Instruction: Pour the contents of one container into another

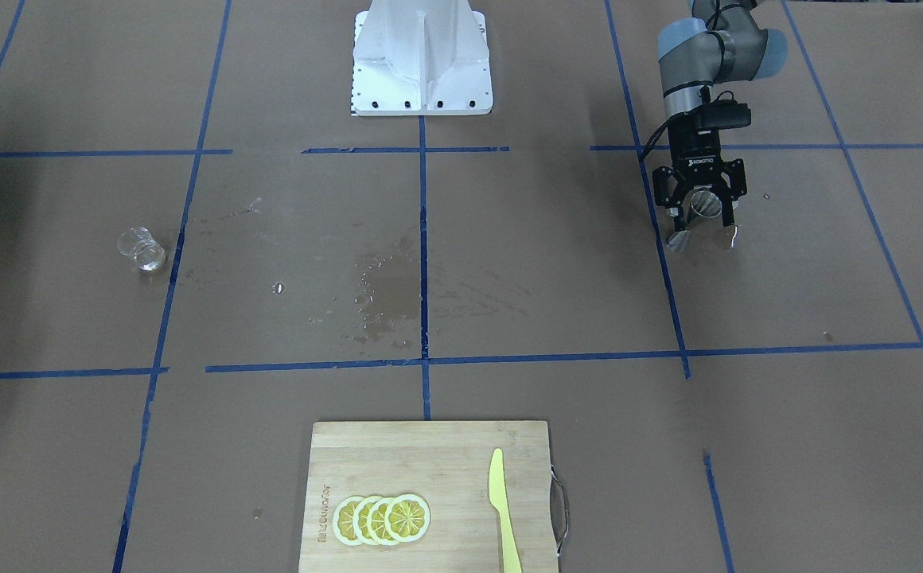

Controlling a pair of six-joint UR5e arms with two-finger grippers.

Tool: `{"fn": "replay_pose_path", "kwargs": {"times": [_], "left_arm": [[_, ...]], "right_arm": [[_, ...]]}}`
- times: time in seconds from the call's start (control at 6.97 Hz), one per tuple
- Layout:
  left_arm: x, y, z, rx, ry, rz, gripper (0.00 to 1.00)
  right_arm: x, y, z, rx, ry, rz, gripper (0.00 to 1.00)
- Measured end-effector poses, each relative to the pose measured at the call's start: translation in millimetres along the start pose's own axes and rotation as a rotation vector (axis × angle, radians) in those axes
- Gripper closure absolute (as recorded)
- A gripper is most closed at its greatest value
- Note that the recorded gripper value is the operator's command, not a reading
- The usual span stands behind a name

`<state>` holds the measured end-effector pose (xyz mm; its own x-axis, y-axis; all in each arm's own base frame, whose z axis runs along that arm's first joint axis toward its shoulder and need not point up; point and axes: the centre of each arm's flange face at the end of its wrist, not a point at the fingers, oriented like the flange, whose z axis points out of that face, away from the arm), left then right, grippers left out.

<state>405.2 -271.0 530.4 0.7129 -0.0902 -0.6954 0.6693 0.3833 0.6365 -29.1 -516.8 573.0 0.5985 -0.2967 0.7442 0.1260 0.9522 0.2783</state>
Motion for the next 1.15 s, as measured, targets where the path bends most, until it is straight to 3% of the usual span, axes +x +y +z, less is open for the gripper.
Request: {"fn": "replay_pose_path", "kwargs": {"times": [0.43, 0.72, 0.86, 1.15], "left_arm": [[9.6, 6.5, 2.6, 0.0, 0.004, -0.003, 0.56], [9.6, 7.7, 3.1, -0.002, 0.004, 0.006, 0.89], [11.3, 6.0, 2.2, -0.003, 0.007, 0.013, 1.0], [15.3, -2.0, 0.4, 0.0, 0.017, 0.059, 1.0]], "right_arm": [[-1.8, 0.9, -2.5, 0.004, 0.0, -0.002, 0.0], [-1.4, 1.4, -1.9, 0.003, 0.0, -0.002, 0.0], [-1.5, 1.3, -1.8, 0.003, 0.0, -0.002, 0.0], [-3.8, -1.6, -3.2, 0.007, 0.0, -0.006, 0.0]]}}
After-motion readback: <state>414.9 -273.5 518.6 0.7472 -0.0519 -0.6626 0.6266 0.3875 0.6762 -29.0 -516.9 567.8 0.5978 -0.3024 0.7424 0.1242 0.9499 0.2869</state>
